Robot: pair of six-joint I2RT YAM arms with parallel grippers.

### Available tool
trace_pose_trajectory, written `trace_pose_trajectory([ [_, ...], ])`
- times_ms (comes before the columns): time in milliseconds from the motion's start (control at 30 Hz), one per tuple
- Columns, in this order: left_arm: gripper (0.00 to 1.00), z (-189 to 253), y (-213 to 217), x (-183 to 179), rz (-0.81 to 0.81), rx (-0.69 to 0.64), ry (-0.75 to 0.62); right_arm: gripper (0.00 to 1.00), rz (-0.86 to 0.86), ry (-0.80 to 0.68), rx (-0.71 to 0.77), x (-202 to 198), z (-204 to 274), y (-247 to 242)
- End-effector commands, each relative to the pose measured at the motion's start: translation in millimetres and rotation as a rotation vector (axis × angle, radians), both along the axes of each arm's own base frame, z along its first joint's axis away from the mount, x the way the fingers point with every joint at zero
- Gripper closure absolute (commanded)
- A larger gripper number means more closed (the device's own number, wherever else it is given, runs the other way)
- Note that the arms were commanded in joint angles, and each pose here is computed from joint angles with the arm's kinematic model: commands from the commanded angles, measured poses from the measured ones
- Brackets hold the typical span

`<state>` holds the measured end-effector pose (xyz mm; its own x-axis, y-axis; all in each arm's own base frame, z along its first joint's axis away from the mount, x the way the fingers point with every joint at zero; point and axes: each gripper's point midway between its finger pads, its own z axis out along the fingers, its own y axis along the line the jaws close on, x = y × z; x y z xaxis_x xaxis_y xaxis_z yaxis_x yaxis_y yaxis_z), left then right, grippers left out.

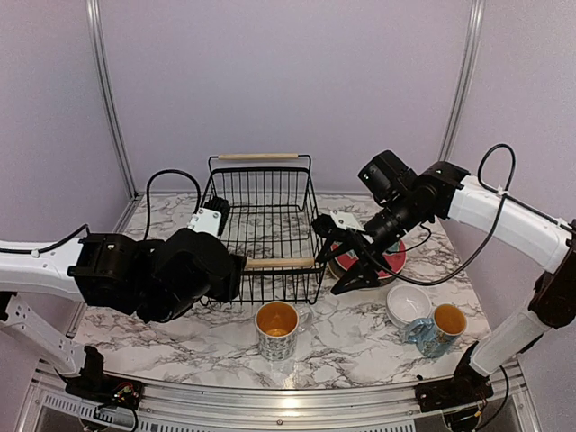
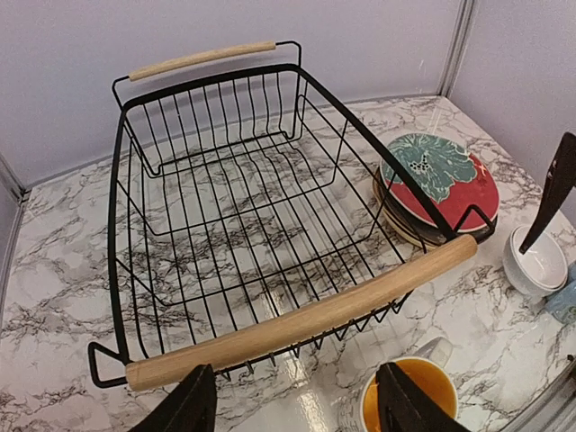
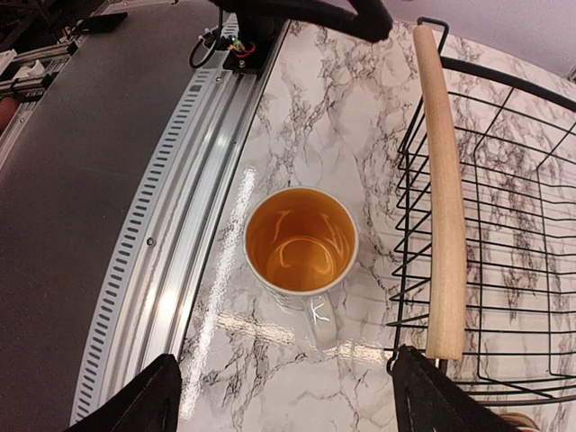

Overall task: Load the mixed dishes into the dish rack
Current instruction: Grab the plate from the plate.

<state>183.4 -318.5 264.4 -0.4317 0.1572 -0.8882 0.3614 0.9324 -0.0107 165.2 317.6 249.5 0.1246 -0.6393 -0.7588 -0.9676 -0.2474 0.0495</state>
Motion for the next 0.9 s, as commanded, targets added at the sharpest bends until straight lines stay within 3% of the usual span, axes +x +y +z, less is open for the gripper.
trace_pose_trajectory([
  [0, 0.37, 4, 28, 0, 0.051, -0.150, 0.040, 0.21, -0.038, -0.079, -0.008, 14, 3, 2],
  [200, 0.37, -22, 42, 16, 0.049, -0.039, 0.094, 0.20, -0.092, -0.174, -0.036, 31, 9, -1],
  [400, 0.37, 8, 55, 41, 0.080, -0.107, 0.042, 0.20, -0.124, -0.190, -0.089, 40, -11, -4],
  [567, 0.38, 22, 46, 55, 0.041, -0.100, 0.022, 0.20, -0.114, -0.173, -0.049, 40, 3, 6],
  [867, 0.44, 0, 39, 33, -0.114, 0.003, 0.241, 0.30, -0.091, -0.172, -0.025, 33, 10, 8],
])
